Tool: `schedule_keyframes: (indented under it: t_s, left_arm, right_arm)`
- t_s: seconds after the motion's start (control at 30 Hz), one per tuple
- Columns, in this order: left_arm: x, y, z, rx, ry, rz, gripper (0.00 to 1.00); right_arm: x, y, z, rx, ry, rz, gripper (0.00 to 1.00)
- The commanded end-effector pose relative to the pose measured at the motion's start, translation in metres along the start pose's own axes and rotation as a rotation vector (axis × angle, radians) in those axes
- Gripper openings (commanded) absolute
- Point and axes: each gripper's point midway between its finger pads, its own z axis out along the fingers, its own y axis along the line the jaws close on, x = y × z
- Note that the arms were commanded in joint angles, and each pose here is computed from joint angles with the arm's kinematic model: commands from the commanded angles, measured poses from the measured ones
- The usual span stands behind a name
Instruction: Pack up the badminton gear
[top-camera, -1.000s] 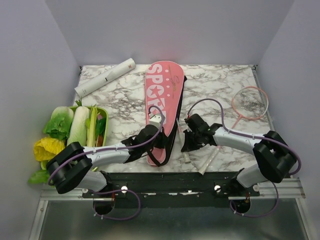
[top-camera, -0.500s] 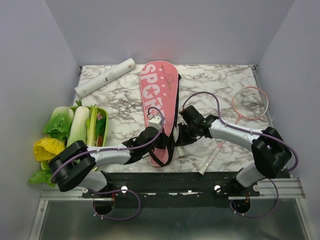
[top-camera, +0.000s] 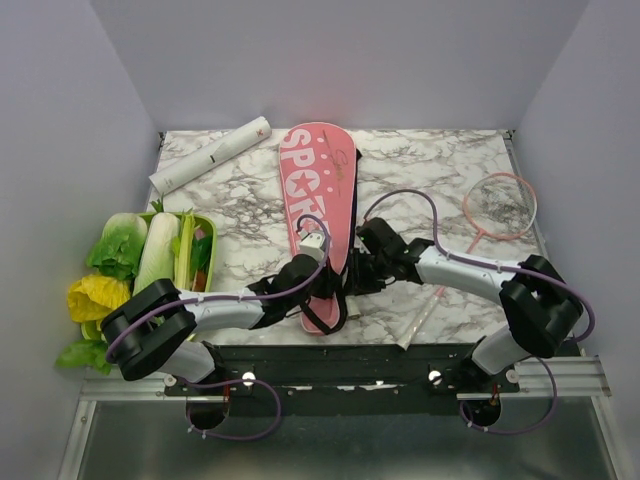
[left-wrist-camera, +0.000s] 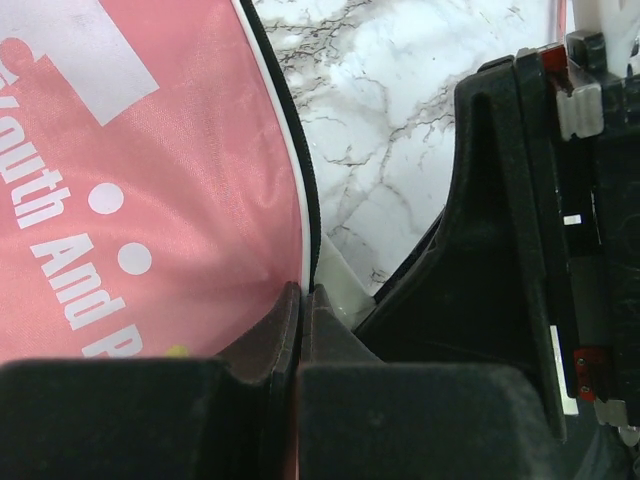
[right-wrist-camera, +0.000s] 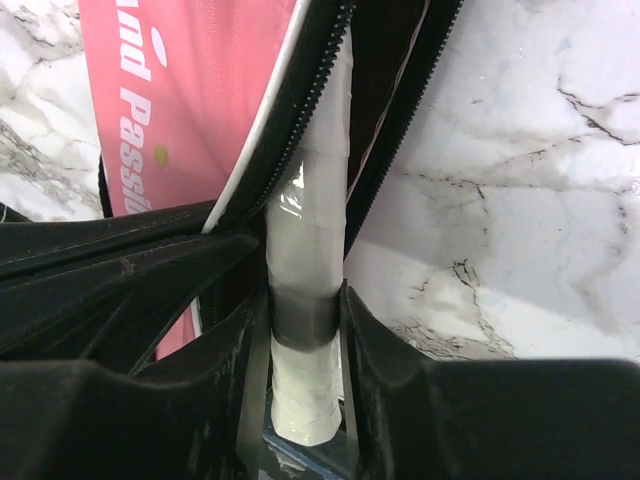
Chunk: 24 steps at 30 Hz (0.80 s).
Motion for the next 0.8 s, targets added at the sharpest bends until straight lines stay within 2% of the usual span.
schedule_keyframes:
  t_s: [0.0, 0.13, 0.4, 0.6, 0.77]
  left_arm:
    - [0.009, -0.019, -0.003, 0.073, 0.048, 0.000, 0.00]
    - [0.008, -0.017, -0.005, 0.065, 0.046, 0.011, 0.00]
    - [0.006, -0.016, -0.007, 0.058, 0.042, 0.026, 0.00]
    - [0.005, -0.017, -0.005, 0.058, 0.044, 0.033, 0.00]
    - [0.005, -0.018, -0.003, 0.060, 0.047, 0.035, 0.00]
  right_arm:
    - [-0.028, 0.029, -0.007, -0.111, -0.133, -0.021, 0.44]
    - [-0.027, 0.019, -0.018, -0.068, -0.158, -0.013, 0.51]
    - [-0.009, -0.014, -0.023, 0.033, -0.170, 0.011, 0.52]
    - [0.006, -0.030, -0.019, 0.063, -0.154, 0.020, 0.47]
    - [0.010, -0.027, -0.012, 0.010, -0.159, 0.028, 0.43]
